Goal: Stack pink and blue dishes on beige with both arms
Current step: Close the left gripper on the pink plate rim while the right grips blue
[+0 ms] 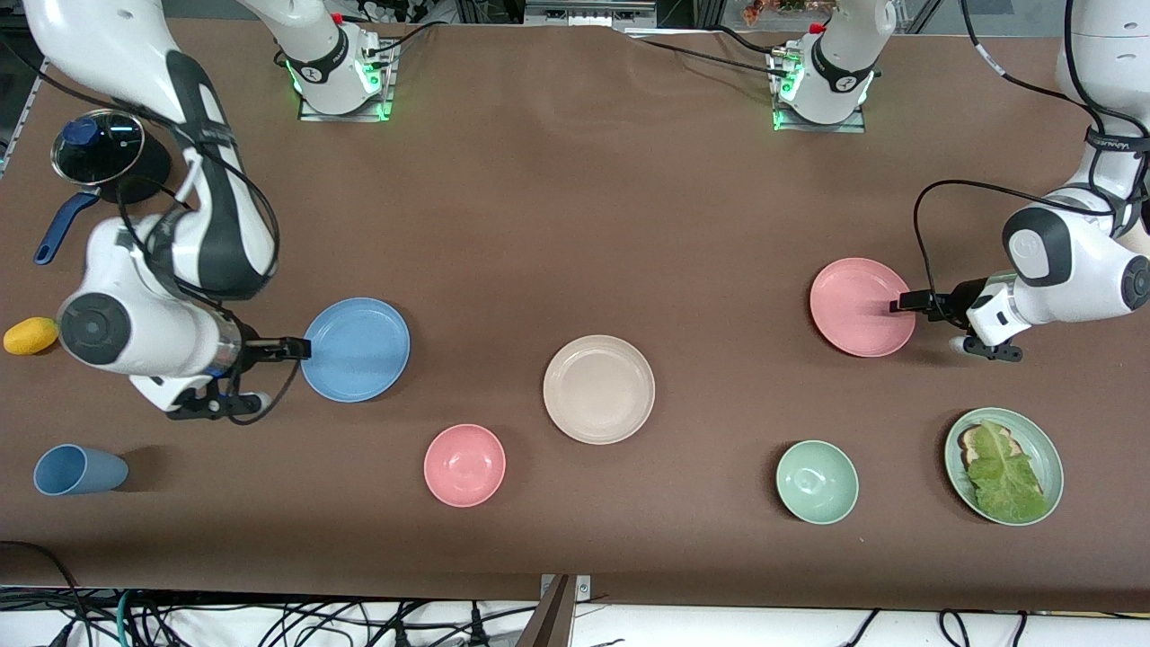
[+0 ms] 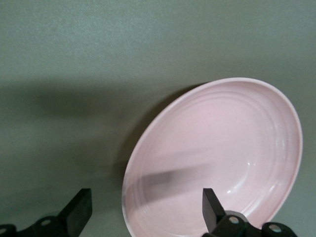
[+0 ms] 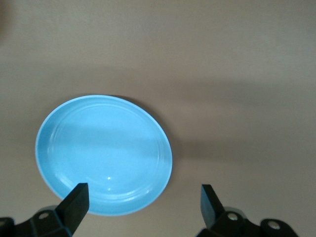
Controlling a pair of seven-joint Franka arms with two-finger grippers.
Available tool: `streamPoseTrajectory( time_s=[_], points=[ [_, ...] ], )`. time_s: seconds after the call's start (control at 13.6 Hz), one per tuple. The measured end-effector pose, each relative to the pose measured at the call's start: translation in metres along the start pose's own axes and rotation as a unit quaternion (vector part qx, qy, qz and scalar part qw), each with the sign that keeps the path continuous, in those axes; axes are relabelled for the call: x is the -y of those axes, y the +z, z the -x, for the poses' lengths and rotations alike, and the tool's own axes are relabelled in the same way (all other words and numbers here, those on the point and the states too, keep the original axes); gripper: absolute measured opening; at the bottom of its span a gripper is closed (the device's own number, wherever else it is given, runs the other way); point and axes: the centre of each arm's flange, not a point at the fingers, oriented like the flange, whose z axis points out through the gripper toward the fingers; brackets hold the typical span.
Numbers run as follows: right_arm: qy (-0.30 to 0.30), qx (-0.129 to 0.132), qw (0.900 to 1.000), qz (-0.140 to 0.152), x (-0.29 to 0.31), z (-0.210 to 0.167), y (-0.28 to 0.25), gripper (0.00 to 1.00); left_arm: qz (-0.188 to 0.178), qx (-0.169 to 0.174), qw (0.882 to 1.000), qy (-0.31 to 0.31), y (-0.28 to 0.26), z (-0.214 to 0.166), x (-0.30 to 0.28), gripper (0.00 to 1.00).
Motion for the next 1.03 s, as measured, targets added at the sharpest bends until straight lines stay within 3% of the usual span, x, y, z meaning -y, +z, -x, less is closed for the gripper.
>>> streamPoseTrajectory(
  time_s=[0.07, 0.29, 0.66, 1.03],
  points=[
    [0.0, 0.003, 1.0, -0.001, 0.001, -0.003, 0.012, 1.0, -0.002, -0.003, 1.0, 0.003, 0.002, 0.001, 0.0, 0.96],
    [0.007, 0.005, 1.0, -0.01, 0.0, -0.011, 0.04, 1.0, -0.005, -0.005, 1.0, 0.006, 0.004, 0.0, 0.0, 0.61],
    [0.031, 0.034, 0.998, -0.033, -0.015, -0.014, 0.087, 1.0, -0.014, -0.016, 1.0, 0.008, 0.008, -0.005, 0.005, 0.08],
    [0.029, 0.04, 0.998, -0.034, -0.016, -0.013, 0.094, 1.0, -0.017, -0.024, 0.999, 0.025, 0.0, -0.012, 0.005, 0.05]
  ],
)
